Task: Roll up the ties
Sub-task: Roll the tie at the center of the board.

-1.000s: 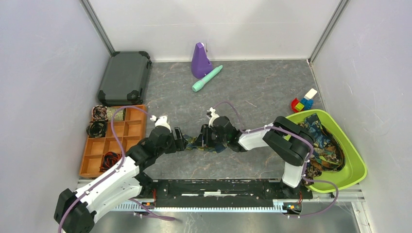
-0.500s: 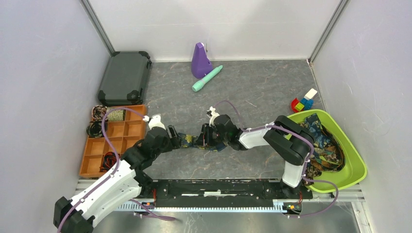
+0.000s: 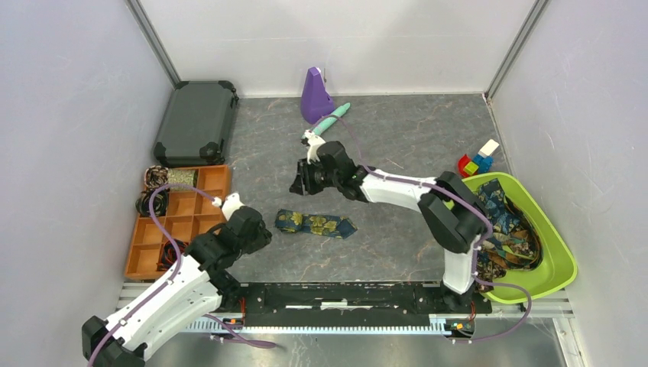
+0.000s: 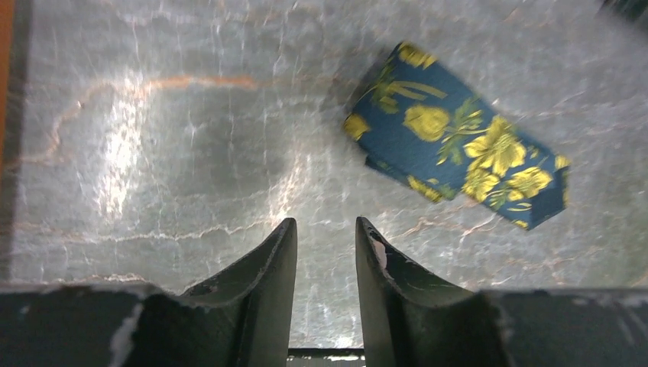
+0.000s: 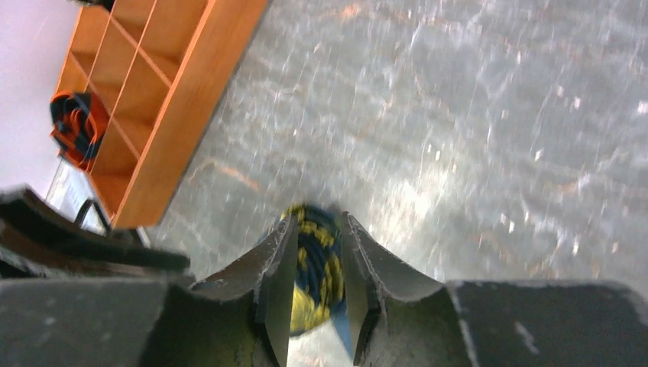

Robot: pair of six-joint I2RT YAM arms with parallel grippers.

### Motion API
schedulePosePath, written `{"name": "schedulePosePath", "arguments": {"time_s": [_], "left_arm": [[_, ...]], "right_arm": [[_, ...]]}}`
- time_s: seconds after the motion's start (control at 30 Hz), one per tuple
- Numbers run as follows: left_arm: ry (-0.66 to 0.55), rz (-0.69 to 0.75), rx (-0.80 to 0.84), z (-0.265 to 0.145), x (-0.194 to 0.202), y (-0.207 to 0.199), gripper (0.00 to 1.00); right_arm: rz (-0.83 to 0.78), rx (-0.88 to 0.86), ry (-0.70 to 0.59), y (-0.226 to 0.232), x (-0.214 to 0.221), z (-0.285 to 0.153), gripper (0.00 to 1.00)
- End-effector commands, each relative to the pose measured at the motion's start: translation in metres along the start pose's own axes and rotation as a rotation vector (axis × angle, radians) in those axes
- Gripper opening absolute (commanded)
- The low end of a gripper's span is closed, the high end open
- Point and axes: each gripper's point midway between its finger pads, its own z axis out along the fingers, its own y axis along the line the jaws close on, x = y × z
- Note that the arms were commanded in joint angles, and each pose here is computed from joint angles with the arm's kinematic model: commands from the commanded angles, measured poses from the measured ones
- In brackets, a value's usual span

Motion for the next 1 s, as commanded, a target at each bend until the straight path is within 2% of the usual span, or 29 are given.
{"name": "schedulePosePath", "arguments": {"time_s": [0.0,0.3,0.97], "left_arm": [[0.068,-0.089,0.005,0.009,0.022,0.0,0.39],[0.141,-0.121,0.043,0.035,0.048,-0.011,0.33],[0.039,-0.109,0.02,0.067,0.024,-0.036,0.26]], "right_arm": [[-0.12,0.05,0.102,-0.021,0.005,0.03,0.31],[-0.235,0.067,0.197,-0.044,0.02,0.063,0.17],[-0.268,-0.052,0.349,-0.041,0.074,0.074,0.11]]}}
